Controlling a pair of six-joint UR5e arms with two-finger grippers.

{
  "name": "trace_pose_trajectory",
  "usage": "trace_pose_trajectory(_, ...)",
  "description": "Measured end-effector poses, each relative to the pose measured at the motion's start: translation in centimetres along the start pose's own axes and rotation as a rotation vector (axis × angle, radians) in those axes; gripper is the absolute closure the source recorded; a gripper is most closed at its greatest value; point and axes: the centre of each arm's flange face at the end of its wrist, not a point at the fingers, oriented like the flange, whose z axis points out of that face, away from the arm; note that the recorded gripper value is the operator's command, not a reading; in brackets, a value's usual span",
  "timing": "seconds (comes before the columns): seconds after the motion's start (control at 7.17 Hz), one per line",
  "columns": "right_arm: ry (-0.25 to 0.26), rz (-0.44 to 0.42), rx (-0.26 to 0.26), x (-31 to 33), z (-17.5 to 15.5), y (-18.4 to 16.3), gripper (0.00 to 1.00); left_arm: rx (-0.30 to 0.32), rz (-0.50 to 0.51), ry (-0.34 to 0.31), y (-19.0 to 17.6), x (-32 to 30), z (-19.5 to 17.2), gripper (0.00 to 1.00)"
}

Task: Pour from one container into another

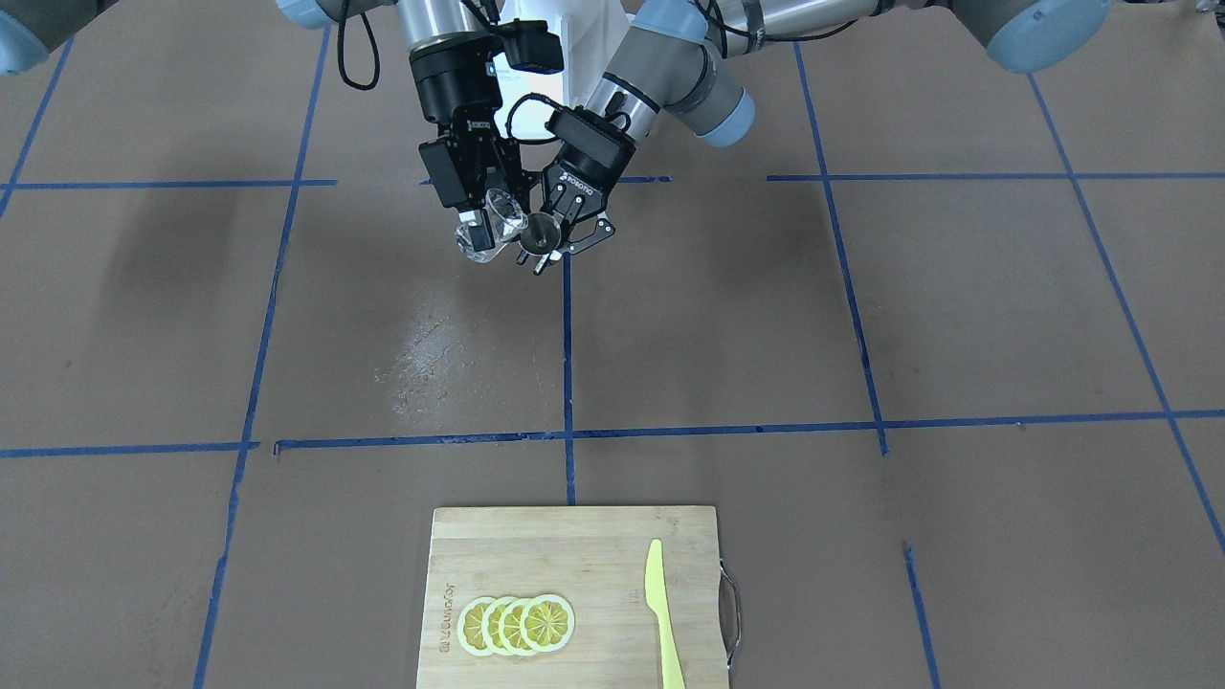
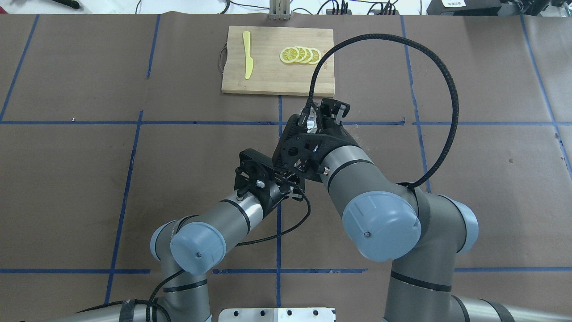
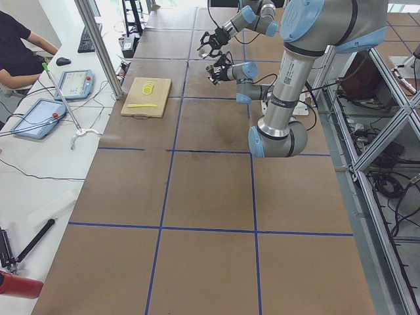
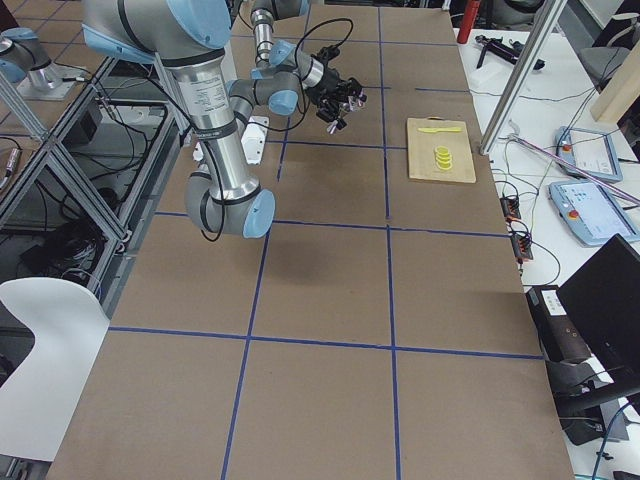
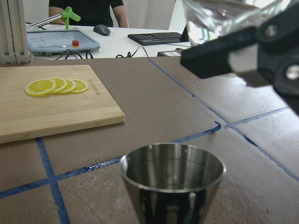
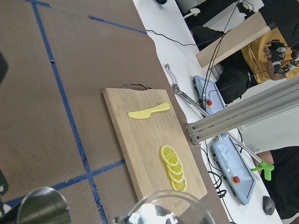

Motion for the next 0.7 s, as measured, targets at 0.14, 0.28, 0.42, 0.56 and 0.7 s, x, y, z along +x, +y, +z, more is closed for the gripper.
trace_pose_trajectory(0.14,0.012,-0.036,0.002,0.15,-0.05,-0.17,1.0,0.0,-0.001,0.001,-0.04,0.06,0.0,1.0)
trace_pose_trajectory(0.28,0.018,-0.054,0.002,0.19,-0.09,-0.28,1.0,0.001,-0.001,0.002,-0.08,0.12,0.04,1.0)
trace_pose_trajectory(0.42,0.021,-0.064,0.002,0.2,-0.1,-0.37,1.0,0.0,-0.001,0.002,-0.07,0.27,0.2,1.0)
trace_pose_trajectory(0.56,0.025,-0.078,-0.001,0.24,-0.11,-0.49,1.0,-0.002,0.001,0.0,0.04,0.48,0.54,1.0)
trace_pose_trajectory(0.7,0.031,-0.097,-0.004,0.3,-0.13,-0.56,1.0,-0.004,0.002,-0.001,0.11,0.63,0.81,1.0)
